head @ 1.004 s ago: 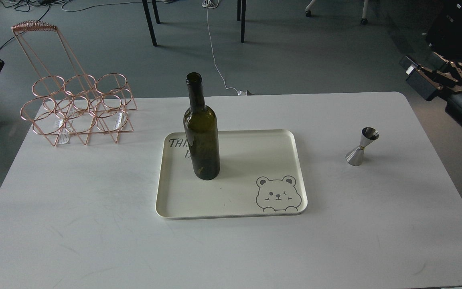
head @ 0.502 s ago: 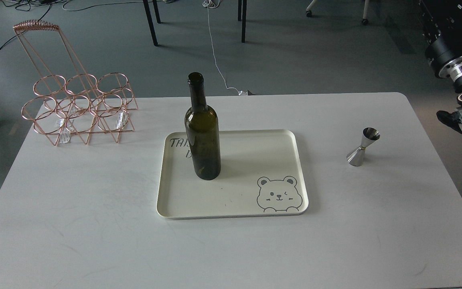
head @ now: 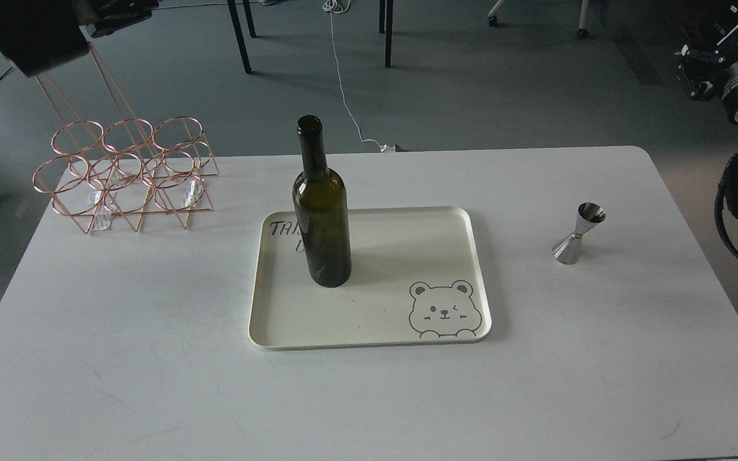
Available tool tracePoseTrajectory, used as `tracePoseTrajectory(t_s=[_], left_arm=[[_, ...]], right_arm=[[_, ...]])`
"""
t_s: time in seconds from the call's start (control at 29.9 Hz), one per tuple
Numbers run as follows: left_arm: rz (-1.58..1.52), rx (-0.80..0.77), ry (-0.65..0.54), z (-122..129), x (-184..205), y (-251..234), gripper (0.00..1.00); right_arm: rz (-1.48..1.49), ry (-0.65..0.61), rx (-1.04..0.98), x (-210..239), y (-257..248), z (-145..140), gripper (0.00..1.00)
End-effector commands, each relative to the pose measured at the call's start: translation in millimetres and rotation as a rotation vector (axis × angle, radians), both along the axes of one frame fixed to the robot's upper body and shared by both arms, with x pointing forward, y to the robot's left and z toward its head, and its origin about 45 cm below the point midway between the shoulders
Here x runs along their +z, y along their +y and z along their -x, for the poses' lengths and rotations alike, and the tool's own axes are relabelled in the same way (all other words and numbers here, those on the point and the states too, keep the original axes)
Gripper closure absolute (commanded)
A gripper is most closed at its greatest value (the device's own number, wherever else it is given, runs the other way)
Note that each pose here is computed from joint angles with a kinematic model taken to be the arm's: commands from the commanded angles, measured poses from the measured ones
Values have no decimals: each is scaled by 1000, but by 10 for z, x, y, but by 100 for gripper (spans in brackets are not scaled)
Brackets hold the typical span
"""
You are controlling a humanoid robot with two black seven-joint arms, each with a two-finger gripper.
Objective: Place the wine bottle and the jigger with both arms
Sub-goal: 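Withdraw the right gripper and bring the left gripper toward the bottle, then close the left gripper around the neck of the green wine bottle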
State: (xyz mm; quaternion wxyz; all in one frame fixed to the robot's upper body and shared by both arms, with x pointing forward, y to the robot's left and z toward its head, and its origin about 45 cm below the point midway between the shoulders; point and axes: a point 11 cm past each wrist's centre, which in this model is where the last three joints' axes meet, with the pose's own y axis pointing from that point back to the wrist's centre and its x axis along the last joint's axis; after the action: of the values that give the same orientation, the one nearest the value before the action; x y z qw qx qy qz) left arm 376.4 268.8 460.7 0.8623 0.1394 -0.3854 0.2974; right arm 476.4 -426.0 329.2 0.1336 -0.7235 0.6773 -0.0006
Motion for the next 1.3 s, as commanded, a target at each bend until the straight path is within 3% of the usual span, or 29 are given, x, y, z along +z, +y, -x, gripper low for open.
tracePoseTrajectory(t_s=[0.0, 0.17, 0.5, 0.74, 1.07, 1.27], left_arm=[[-242, -38, -99, -24, -271, -195, 2], [-468, -70, -221, -37, -589, -280, 2], [-465, -130, -323, 25, -773, -607, 2], [-604, -179, -410, 75, -1129, -704, 3], [-599, -177, -373, 73, -1503, -762, 6], [-582, -154, -380, 24, -1533, -754, 20]], right_arm=[[-20, 0, 0, -14, -24, 13, 9], [-24, -6, -6, 9, -48, 18, 9], [-28, -13, -6, 33, -55, 19, 9], [-30, -15, -7, 40, -57, 18, 9], [-34, -11, 5, 13, -55, 30, 9], [-36, -14, 4, 20, -64, 30, 9]])
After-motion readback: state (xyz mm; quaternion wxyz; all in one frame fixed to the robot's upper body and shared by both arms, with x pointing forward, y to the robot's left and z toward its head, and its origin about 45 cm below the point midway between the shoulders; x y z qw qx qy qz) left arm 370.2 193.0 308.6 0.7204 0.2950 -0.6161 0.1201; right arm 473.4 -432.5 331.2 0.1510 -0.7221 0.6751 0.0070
